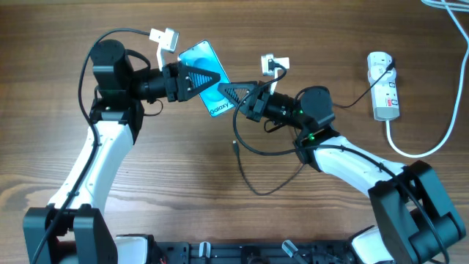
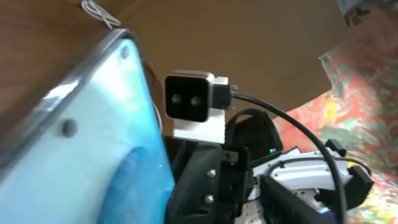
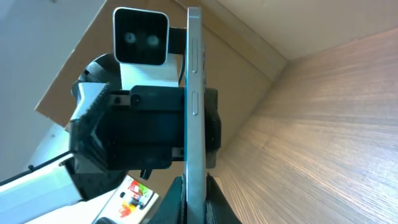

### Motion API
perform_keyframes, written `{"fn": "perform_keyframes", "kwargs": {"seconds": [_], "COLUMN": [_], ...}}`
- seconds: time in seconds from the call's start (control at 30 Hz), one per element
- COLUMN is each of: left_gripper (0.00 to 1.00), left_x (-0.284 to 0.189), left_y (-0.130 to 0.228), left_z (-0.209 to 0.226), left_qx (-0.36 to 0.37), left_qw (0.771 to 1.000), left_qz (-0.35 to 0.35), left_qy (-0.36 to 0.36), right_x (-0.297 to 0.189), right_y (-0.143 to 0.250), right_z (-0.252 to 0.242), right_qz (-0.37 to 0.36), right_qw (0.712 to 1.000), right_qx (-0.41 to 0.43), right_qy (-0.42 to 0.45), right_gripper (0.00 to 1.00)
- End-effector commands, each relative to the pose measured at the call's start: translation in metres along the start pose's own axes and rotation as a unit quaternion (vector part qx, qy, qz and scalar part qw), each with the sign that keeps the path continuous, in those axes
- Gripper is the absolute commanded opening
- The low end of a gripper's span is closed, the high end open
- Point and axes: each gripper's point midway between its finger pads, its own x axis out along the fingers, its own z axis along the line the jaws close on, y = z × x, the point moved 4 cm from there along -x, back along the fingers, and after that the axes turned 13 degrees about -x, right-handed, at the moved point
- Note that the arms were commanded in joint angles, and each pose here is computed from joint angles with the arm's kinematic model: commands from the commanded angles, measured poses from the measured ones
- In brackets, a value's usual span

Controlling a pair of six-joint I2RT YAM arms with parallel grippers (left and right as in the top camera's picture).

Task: Plug charger to phone and switch on socket

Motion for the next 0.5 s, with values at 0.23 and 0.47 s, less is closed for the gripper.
{"fn": "perform_keyframes", "kwargs": {"seconds": [0.23,0.47], "left_gripper": [0.38,0.22], "left_x": [-0.005,-0.005], "left_y": [-0.004,-0.007], "left_z": [-0.010,-0.008], "left_qx": [0.027,0.027], "left_qw": [1.000,0.999], "left_qz": [-0.009,-0.020], "left_qy": [0.000,-0.006], "right_x": [-0.008,0.001], "right_y": [0.015,0.043], "right_z": [-0.039,-0.033], "right_qz": [0.024,0.072], "right_qw": [0.993,0.987], "right_qx": [0.080,0.113], "right_qy": [0.088,0.091], "right_gripper": [0.04,0.04]}}
